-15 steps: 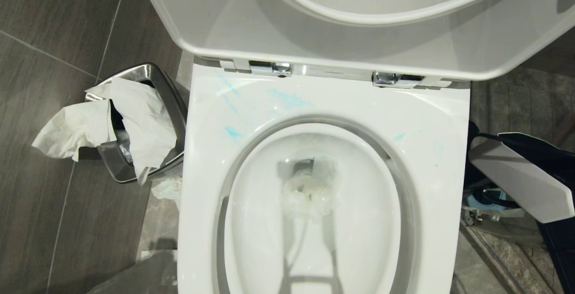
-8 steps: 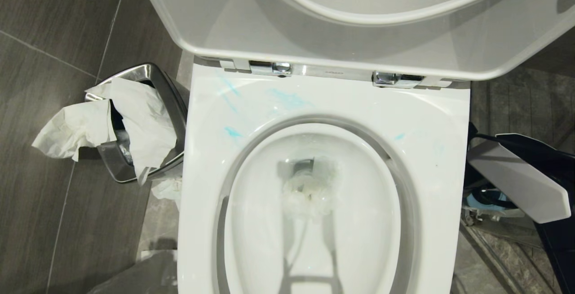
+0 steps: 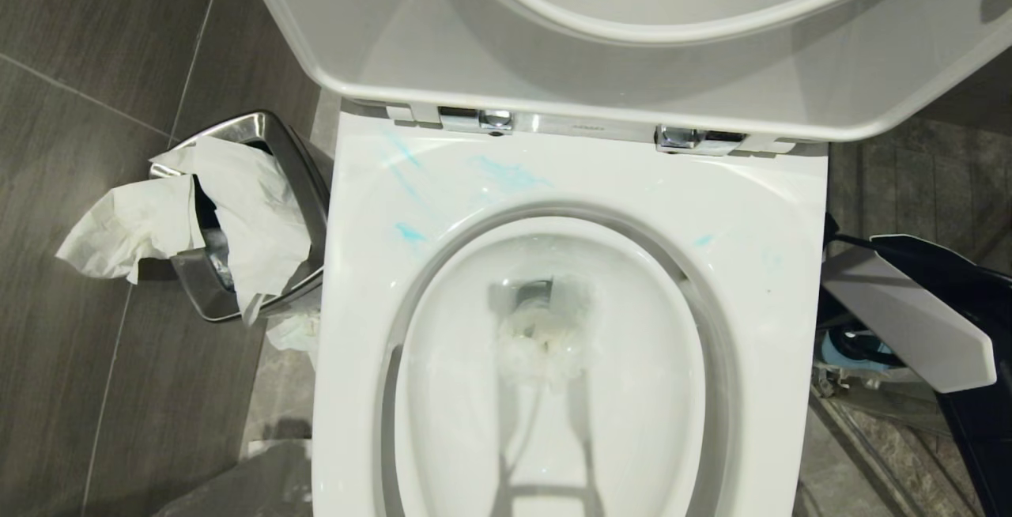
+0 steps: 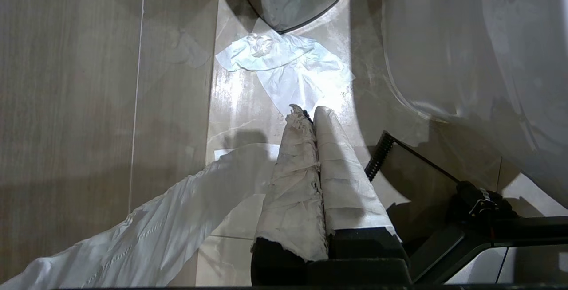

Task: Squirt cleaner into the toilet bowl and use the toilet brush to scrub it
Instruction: Pour in the cleaning agent

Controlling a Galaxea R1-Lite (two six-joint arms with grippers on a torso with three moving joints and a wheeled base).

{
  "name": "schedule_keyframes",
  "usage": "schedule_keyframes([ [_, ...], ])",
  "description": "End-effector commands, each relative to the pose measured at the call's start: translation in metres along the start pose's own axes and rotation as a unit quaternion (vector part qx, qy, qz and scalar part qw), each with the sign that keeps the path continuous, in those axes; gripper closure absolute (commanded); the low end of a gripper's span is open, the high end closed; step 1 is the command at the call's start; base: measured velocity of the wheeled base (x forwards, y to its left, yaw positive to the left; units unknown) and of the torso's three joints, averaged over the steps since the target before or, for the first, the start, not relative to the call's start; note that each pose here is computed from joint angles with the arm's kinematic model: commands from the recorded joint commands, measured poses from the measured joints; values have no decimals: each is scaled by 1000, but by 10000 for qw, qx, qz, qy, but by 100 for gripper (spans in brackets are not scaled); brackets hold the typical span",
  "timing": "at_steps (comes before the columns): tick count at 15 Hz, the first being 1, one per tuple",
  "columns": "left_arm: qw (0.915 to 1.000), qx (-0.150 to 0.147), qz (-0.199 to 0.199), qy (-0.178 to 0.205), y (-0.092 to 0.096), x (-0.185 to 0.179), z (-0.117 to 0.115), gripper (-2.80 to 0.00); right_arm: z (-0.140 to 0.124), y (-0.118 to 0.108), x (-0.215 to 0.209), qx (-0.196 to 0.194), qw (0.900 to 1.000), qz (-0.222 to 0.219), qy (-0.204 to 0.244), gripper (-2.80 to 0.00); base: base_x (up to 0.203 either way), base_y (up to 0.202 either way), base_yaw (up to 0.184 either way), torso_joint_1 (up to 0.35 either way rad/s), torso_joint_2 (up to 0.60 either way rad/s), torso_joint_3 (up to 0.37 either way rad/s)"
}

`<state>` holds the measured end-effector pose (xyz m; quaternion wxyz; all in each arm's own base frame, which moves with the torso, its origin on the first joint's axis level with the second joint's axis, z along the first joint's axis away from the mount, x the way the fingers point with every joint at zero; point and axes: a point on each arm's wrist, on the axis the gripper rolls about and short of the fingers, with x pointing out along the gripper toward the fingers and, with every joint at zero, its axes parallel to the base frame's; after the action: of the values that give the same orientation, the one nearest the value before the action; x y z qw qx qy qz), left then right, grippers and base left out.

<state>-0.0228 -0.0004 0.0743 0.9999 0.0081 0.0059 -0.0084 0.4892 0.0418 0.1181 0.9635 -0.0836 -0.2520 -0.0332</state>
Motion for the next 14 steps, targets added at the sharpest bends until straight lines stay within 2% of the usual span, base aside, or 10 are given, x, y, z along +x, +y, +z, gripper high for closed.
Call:
schedule_keyframes([
  [1,10000,3,-1,2,0,0,0,0,3,-4,3,2,9999,-78,-123,0,0,0,0,0,0,0],
  [4,10000,3,6,2,0,0,0,0,6,-9,8,4,9995,-211,-230,0,0,0,0,0,0,0],
  [8,10000,3,4,2,0,0,0,0,2,-14,3,-47,9988,-496,-25,0,0,0,0,0,0,0],
  [14,10000,3,4,7,0,0,0,0,34,-39,-6,-70,9976,-682,82,0,0,0,0,0,0,0],
])
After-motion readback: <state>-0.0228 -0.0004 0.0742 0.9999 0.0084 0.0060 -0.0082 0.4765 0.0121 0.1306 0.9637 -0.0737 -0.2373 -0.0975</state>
